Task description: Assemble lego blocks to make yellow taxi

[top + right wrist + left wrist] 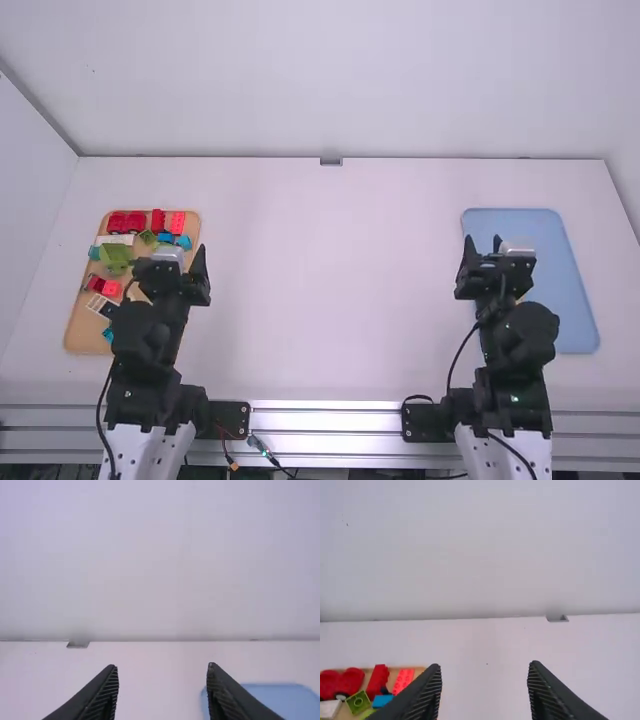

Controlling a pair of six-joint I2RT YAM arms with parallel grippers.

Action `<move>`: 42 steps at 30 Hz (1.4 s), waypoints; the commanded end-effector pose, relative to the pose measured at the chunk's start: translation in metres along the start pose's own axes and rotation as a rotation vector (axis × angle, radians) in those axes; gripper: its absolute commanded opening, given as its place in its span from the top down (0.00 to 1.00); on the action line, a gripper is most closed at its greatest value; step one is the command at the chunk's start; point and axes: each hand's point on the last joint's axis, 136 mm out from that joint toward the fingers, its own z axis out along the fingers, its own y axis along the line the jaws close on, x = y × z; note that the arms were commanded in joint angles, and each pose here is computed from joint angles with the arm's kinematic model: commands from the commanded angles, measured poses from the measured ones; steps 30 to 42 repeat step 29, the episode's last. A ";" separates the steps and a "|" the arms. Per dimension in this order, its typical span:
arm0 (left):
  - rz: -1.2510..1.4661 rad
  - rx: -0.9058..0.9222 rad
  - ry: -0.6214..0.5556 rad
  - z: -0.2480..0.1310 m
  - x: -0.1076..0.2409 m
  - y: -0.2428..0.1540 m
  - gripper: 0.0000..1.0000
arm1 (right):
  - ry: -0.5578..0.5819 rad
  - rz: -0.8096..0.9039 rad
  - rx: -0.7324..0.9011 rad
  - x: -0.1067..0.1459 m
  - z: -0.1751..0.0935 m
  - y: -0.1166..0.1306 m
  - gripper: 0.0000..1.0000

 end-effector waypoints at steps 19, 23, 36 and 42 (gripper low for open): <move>-0.007 -0.006 0.038 -0.003 0.097 0.001 0.91 | 0.003 0.019 0.001 0.098 -0.013 0.002 0.92; -0.007 -0.006 0.038 -0.003 0.097 0.001 0.95 | 0.048 0.020 0.001 0.119 -0.010 0.002 0.96; -0.007 -0.006 0.038 -0.003 0.097 0.001 1.00 | 0.065 0.020 0.001 0.127 -0.009 0.003 1.00; -0.007 -0.006 0.038 -0.003 0.097 0.001 1.00 | 0.065 0.020 0.001 0.127 -0.009 0.003 1.00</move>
